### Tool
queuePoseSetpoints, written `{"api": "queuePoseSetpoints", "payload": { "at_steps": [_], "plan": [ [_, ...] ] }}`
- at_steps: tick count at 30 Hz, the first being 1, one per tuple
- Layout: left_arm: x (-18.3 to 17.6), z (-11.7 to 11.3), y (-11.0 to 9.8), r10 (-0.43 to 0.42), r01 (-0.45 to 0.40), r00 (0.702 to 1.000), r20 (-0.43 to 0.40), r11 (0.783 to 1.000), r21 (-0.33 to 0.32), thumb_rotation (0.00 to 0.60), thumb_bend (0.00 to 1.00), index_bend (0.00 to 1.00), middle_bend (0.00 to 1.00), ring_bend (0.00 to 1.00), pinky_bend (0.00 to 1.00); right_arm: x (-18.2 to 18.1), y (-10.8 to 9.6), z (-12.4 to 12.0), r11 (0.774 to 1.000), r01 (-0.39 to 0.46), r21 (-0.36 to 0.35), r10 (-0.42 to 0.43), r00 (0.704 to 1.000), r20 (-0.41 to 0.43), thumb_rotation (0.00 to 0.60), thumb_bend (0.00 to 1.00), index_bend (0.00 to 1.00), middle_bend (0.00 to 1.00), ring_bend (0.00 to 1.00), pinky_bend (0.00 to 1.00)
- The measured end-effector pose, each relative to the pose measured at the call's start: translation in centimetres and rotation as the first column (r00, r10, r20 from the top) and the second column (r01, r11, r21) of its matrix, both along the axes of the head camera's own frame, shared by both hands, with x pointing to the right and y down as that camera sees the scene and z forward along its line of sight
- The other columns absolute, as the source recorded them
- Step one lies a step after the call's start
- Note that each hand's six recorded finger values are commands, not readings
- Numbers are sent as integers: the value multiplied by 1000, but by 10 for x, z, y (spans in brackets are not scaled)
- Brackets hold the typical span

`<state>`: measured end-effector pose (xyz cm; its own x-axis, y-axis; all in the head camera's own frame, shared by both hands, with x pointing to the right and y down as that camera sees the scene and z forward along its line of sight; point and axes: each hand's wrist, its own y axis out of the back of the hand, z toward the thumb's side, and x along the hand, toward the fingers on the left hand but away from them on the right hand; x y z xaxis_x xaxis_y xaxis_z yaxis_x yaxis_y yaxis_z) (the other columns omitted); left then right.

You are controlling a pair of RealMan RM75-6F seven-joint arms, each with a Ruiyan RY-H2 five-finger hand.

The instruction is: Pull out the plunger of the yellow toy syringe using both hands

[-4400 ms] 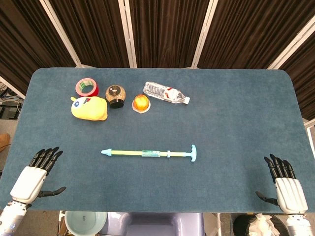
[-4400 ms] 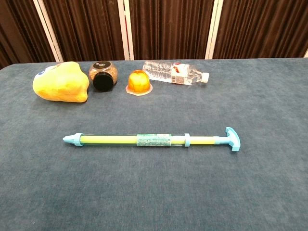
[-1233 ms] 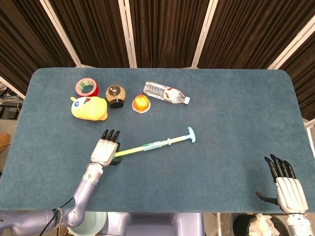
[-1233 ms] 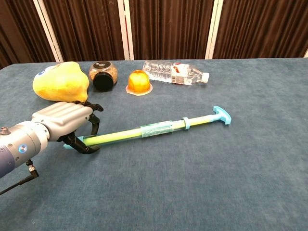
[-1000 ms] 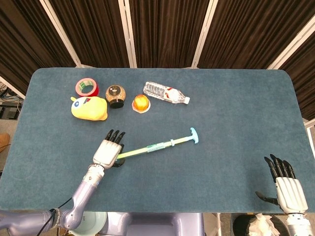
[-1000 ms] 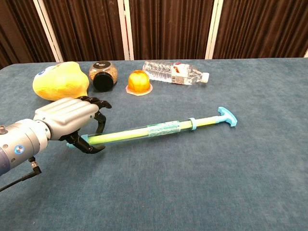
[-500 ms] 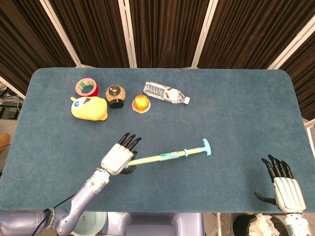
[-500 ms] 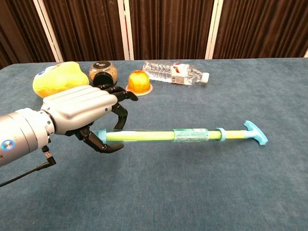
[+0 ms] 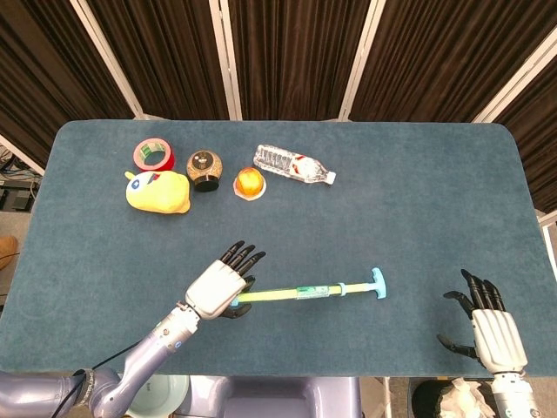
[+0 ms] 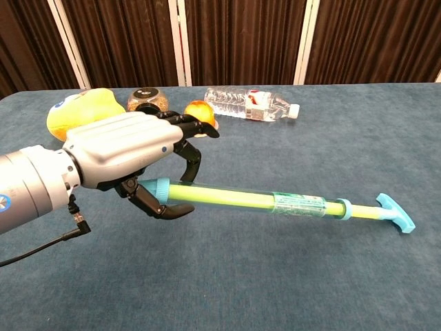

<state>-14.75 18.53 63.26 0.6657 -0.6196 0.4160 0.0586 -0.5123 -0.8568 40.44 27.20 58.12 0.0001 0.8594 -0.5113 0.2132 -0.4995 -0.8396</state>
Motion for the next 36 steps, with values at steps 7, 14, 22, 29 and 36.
{"api": "queuePoseSetpoints", "payload": {
  "at_steps": [7,14,22,29,36],
  "plan": [
    [8,-11,-4,13,-12,1000,-23,1000,8,600,359,591,63,0,33,-19,-13,15,998,-53,-33,53,998,27,600,240,421,56,0,0],
    [14,-18,-6,20,-20,999,-38,1000,13,600,360,592,63,0,33,-45,-18,39,994,-78,-77,81,996,38,600,258,426,58,0,0],
    [17,-23,-10,16,-15,999,-46,1000,16,600,360,597,62,0,33,-70,-18,69,983,-123,-133,129,991,37,600,265,432,60,0,0],
    [17,-27,-13,3,-2,998,-57,1000,8,600,359,604,63,0,33,-85,-21,82,981,-131,-142,136,990,30,600,274,436,62,0,0],
    [20,-31,-15,8,-8,998,-67,1000,13,600,360,607,63,0,33,-102,-29,92,979,-146,-142,154,987,44,600,287,441,63,0,0]
  ]
}}
